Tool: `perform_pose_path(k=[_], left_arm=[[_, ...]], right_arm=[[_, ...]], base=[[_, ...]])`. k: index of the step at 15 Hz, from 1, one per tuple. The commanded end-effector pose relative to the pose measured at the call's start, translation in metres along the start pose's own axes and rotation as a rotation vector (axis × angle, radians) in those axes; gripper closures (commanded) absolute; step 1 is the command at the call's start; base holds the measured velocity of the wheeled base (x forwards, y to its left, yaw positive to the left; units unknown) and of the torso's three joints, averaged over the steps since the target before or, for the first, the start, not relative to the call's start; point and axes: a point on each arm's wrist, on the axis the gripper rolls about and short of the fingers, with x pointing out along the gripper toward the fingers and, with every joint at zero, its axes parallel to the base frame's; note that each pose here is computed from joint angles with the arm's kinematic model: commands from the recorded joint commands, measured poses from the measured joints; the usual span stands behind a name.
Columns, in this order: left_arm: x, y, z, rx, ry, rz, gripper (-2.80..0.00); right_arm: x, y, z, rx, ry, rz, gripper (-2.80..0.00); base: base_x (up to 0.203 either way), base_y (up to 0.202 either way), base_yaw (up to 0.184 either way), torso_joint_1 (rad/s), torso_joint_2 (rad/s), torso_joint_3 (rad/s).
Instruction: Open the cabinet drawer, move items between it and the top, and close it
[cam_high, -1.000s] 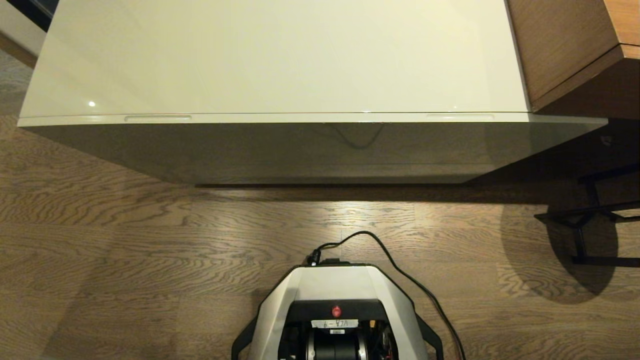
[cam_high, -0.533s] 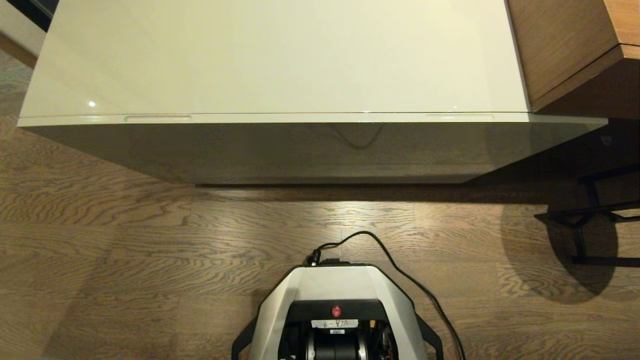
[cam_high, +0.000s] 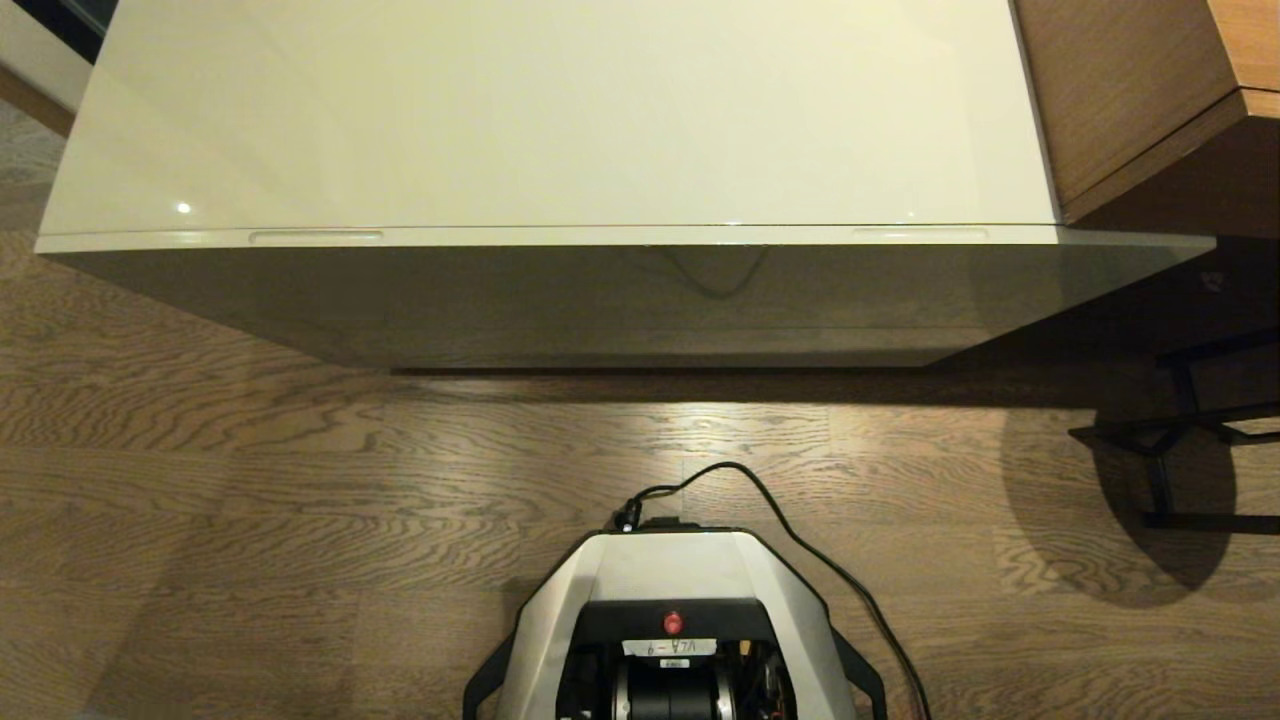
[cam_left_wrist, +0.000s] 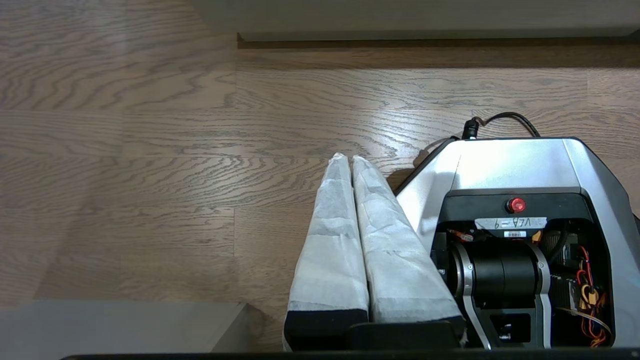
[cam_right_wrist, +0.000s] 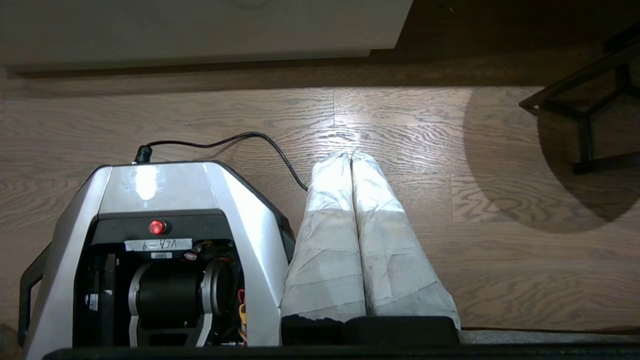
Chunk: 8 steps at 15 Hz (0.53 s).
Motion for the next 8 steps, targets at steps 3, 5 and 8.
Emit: perform_pose_path(k=[3, 5, 8], left_arm=[[0.0001, 0.0000, 0.0000, 0.000, 0.001, 0.001, 0.00], [0.0001, 0.0000, 0.0000, 0.000, 0.001, 0.001, 0.00], [0.0001, 0.0000, 0.0000, 0.000, 0.001, 0.002, 0.00]], right_arm=[[0.0002, 0.0000, -0.0004, 0.000, 0.002, 0.002, 0.00], [0.0002, 0.0000, -0.0004, 0.000, 0.002, 0.002, 0.00], [0.0002, 0.0000, -0.0004, 0.000, 0.002, 0.002, 0.00]], base=[[0.000, 0.000, 0.000, 0.000, 0.00, 0.000], [0.000, 0.000, 0.000, 0.000, 0.00, 0.000], [0.000, 0.000, 0.000, 0.000, 0.00, 0.000]])
